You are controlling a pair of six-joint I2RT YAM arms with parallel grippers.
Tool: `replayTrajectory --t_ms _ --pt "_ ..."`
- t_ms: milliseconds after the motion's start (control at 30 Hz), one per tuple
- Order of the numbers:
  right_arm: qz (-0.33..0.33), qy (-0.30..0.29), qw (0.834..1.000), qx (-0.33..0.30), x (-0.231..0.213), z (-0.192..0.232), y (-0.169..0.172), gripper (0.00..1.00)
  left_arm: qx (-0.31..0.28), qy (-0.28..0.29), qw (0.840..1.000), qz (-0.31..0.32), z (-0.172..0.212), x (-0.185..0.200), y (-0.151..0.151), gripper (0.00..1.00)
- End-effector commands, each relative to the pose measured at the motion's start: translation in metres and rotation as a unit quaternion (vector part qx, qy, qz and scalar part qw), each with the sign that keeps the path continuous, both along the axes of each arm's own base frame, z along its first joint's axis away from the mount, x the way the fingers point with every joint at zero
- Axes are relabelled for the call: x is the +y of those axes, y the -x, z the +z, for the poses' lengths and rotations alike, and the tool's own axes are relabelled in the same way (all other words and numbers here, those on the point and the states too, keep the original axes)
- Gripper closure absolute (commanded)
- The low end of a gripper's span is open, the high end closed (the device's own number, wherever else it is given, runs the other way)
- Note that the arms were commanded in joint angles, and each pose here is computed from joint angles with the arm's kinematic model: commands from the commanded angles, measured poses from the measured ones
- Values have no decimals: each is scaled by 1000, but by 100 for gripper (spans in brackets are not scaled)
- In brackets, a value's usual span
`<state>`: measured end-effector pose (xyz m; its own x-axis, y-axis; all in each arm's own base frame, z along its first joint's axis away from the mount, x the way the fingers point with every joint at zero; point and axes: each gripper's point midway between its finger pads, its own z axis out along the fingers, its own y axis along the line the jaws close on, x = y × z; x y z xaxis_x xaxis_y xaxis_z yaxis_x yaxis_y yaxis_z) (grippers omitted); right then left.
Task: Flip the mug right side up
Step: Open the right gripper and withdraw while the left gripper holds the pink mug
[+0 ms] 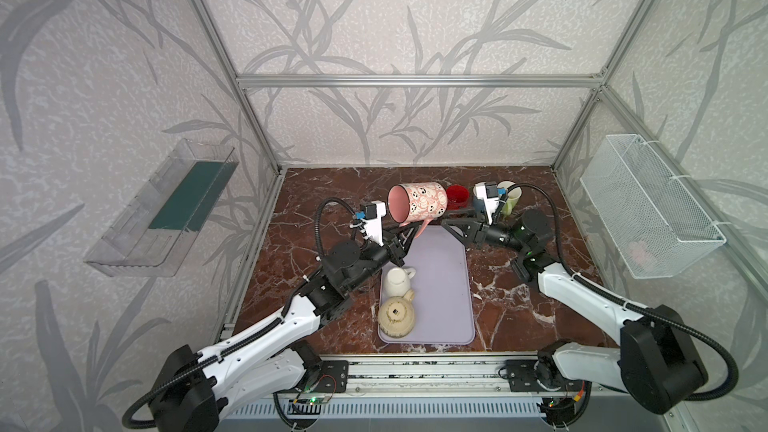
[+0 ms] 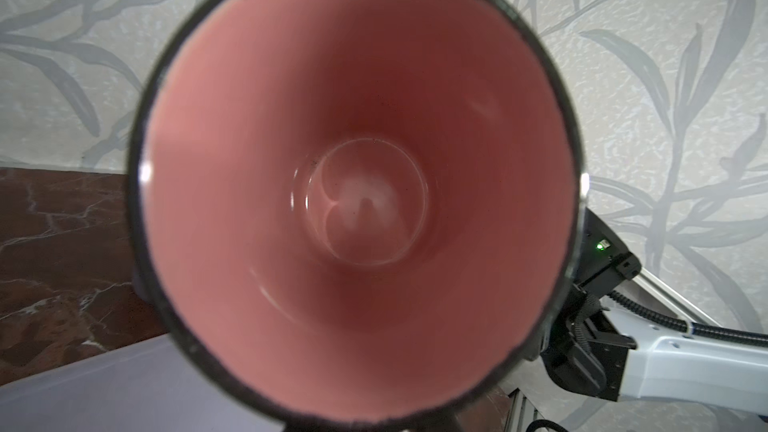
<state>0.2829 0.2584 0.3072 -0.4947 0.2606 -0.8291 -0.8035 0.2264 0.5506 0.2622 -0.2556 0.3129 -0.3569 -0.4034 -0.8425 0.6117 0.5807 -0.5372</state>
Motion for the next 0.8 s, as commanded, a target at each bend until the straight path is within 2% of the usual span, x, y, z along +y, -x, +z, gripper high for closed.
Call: replayTrajectory --t_ms 0,133,233,333,600,767 --pt "-57 35 998 2 -11 -16 -9 37 -58 15 997 47 53 21 0 100" --pt "-107 81 991 30 -23 -43 -18 37 -37 -36 996 74 40 28 -6 100" --pt "-157 118 979 55 -37 -66 -24 37 -21 -75 993 91 32 33 -11 100" --pt "-182 136 971 70 -47 -82 -23 34 -5 -126 986 112 24 40 -16 100" --pt "-182 193 957 120 -46 -135 -12 21 45 -268 949 160 4 62 -33 100" --pt "-171 203 953 144 -34 -162 -12 14 88 -316 928 178 -5 72 -50 100"
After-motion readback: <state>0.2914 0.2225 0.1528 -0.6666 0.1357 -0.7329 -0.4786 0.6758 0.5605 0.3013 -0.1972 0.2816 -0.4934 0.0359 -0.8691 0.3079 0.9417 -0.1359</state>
